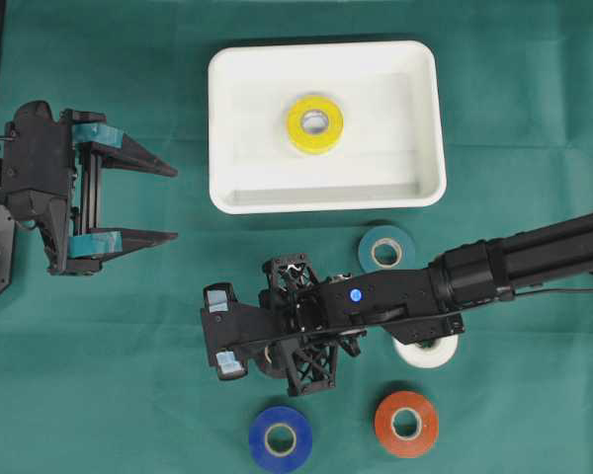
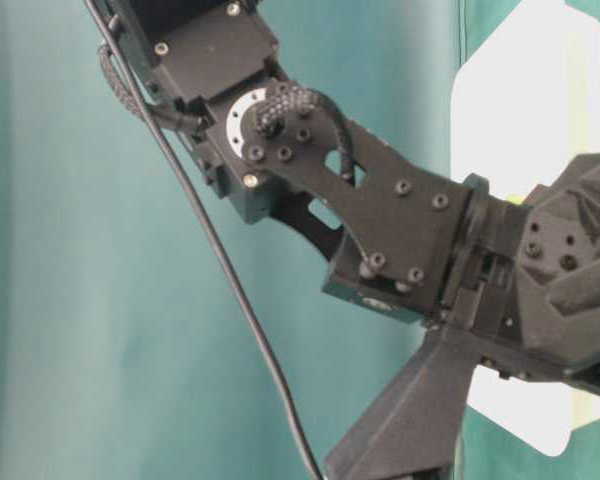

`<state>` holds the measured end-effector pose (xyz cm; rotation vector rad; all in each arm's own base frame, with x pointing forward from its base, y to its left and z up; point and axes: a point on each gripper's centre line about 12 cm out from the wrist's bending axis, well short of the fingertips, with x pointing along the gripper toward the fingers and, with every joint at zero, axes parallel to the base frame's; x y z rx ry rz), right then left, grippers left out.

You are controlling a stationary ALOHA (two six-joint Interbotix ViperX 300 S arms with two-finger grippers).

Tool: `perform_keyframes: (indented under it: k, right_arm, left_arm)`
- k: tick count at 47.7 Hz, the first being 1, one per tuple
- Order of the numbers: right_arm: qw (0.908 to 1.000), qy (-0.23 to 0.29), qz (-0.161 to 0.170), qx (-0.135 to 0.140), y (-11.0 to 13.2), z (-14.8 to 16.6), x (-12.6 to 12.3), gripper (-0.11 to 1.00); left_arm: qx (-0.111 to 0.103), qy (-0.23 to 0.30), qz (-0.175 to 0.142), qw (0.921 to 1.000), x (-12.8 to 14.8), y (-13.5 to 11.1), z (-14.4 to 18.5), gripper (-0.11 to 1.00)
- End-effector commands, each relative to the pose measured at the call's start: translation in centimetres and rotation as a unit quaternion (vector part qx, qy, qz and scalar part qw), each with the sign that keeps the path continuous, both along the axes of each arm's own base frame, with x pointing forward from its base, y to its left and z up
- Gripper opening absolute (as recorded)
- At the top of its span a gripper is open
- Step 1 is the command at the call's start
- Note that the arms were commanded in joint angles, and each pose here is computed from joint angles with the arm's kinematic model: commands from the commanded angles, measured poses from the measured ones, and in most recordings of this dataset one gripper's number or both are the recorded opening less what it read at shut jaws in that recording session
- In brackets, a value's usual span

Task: Pick up the tape from a random location and place it into the white case.
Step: 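Lower the right gripper and close it on the black tape rim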

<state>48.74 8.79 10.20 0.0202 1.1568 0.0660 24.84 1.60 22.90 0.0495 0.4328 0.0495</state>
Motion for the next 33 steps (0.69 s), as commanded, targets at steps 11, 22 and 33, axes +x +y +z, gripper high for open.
perform_keyframes:
  k: [11, 22, 33]
  right_arm:
    - [0.9995, -0.033, 0.001, 0.004, 0.0, 4.9, -0.1, 0.27]
    - [0.9990, -0.043, 0.001, 0.006, -0.1, 8.8, -0.9, 0.27]
    - [0.9991, -0.041, 0.000, 0.005, -0.4, 12.7, -2.3, 0.27]
  left_arm:
    - [0.000, -0.018, -0.001, 0.9998, 0.4, 0.0, 1.1, 0.90]
    - [0.000, -0.018, -0.001, 0.9998, 0.4, 0.0, 1.1, 0.90]
    - [0.000, -0.018, -0.001, 0.9998, 0.5, 0.0, 1.1, 0.90]
